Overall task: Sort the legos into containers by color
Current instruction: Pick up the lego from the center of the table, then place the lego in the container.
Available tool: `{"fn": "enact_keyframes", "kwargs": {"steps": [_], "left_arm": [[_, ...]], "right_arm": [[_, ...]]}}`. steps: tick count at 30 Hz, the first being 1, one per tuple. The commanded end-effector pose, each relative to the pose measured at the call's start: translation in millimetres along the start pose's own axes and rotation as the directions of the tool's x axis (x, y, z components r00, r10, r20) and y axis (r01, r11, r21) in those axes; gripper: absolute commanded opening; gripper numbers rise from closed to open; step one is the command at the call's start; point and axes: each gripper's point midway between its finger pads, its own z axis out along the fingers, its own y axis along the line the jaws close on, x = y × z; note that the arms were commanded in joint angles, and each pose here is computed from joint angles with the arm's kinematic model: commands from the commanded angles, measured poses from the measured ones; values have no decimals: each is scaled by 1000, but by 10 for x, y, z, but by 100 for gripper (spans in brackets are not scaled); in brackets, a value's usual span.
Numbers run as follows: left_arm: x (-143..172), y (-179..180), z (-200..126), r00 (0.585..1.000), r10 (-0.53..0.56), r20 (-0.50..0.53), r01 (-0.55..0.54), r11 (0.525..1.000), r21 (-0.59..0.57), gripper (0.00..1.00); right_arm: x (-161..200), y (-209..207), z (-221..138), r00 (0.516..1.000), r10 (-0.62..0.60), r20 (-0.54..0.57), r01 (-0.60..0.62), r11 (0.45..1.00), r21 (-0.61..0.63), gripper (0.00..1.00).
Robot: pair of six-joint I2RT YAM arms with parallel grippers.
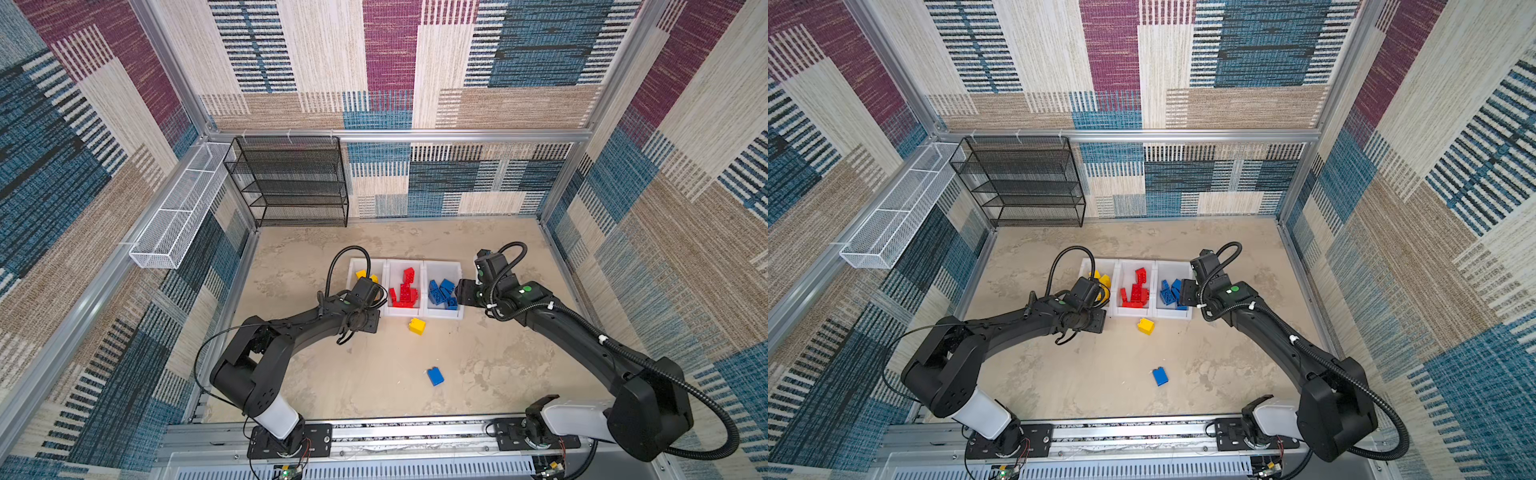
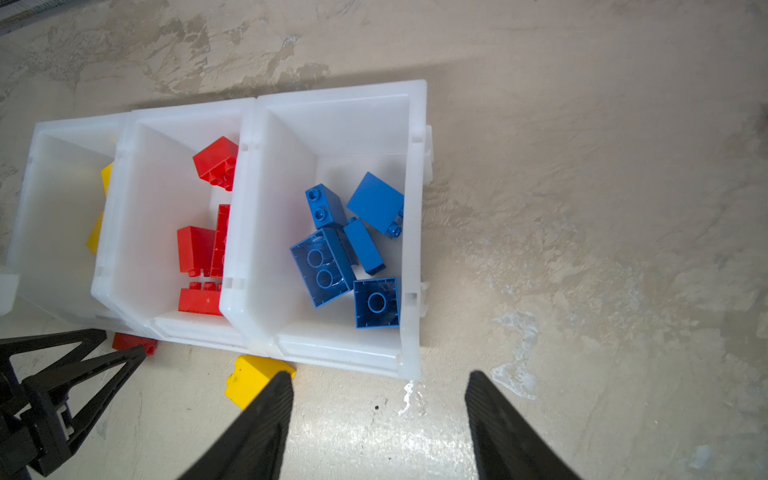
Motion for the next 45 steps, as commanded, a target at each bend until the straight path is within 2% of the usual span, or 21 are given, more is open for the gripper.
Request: {"fn": "enact_keyframes", "kwargs": {"steps": [1,14,18,24,30,34,38,41,45], "left_arm": [[-78,-8,32,999,34,14,-33,999,-9,61],[-9,-39,132,999,37,-18,-37,999,-4,44],[27,-66,116,999,37,-22,-37,999,5,42],[94,-190,-70,1000,-2,-7,3,998,63,40],[142,-446,-310,1000,5,19,-8,990,140,40],[-129,-697,-529,996,7,86,-25,977,213,40],[-560,-892,-664,986,28,166,-68,967,245,40],[-814,-955,-582,979,86,187,-124,972,200,42],[-1028,-983,-292,981,126,148,-147,978,147,45]], "right_arm": [[-22,28,-20,1000,13,12,-13,1000,-16,69],[20,9,-30,1000,22,11,-22,1000,-18,68],[4,12,-45,1000,21,15,-21,1000,-18,68],[-29,12,-91,999,22,27,-22,1000,-17,67],[-68,17,-147,999,19,41,-19,1000,-18,67],[-115,30,-188,998,18,55,-17,1000,-19,67],[-116,34,-206,998,19,56,-17,1000,-23,66],[-90,17,-220,998,21,55,-20,1000,-22,66],[-41,9,-228,998,27,50,-26,999,-31,66]]}}
